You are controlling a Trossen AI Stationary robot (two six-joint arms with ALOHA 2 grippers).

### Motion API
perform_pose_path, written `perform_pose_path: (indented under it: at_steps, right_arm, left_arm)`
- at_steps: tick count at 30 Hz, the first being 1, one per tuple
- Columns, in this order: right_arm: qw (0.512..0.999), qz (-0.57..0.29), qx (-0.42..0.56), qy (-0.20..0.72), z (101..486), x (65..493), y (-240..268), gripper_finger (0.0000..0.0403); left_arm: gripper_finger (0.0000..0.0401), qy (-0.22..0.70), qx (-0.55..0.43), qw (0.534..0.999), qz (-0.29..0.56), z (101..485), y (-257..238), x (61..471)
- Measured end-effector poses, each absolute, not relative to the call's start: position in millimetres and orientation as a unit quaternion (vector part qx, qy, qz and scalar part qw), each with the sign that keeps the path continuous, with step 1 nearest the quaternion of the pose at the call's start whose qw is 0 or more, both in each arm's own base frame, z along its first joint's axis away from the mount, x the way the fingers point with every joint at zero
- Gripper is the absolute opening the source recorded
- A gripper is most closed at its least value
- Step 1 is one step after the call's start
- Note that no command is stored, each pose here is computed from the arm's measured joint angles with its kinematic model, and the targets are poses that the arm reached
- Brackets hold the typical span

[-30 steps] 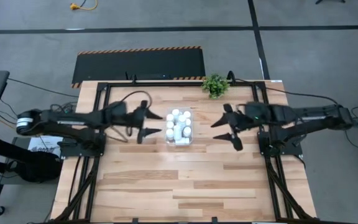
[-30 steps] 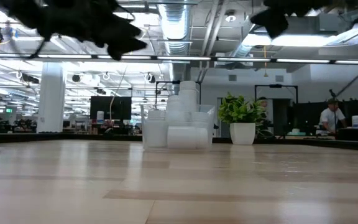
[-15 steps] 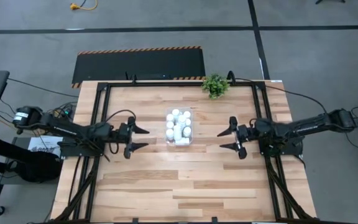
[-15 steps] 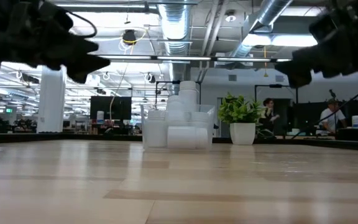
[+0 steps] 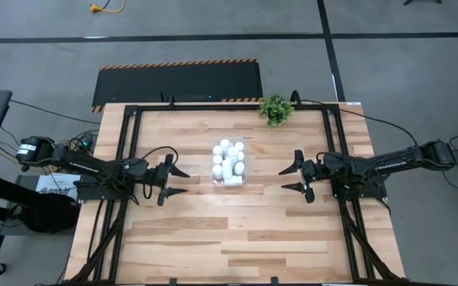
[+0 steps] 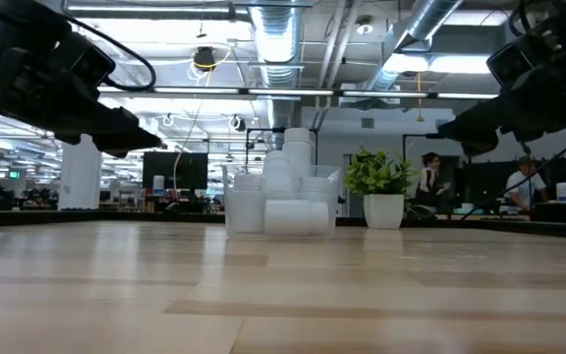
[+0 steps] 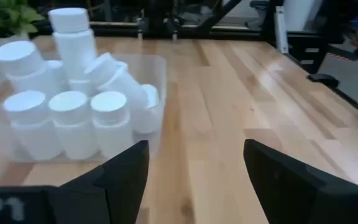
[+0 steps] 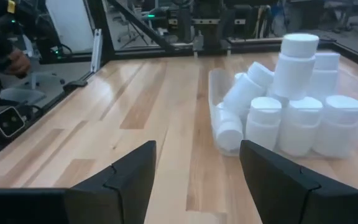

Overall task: Pick and place pill bottles into a basket
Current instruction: Return to Home Position

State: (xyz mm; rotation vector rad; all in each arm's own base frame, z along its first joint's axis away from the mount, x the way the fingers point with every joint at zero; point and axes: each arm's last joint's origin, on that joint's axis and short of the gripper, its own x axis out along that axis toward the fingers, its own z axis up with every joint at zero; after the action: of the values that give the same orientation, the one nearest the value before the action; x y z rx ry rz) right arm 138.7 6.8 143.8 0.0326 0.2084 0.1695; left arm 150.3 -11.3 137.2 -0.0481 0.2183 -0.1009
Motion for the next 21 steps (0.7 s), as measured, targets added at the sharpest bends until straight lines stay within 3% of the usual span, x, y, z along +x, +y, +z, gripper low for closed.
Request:
perform_pose_path:
  at_steps: [6,18,21]
  right_arm:
    - [0.99,0.073,0.022,0.12,140.2,139.0,4.0,0.0225]
    - [0.988,0.074,0.023,0.13,138.2,138.4,4.1,0.0225]
    - [0.986,0.049,0.095,0.124,141.6,139.8,3.0,0.0225]
  left_arm:
    - [0.0252,0.102,-0.027,0.993,-0.05,138.4,-7.5,150.3]
    - [0.0252,0.092,-0.041,0.984,-0.147,140.9,-12.9,149.5]
    - [0.0252,0.093,-0.051,0.984,-0.141,141.0,-12.6,149.6]
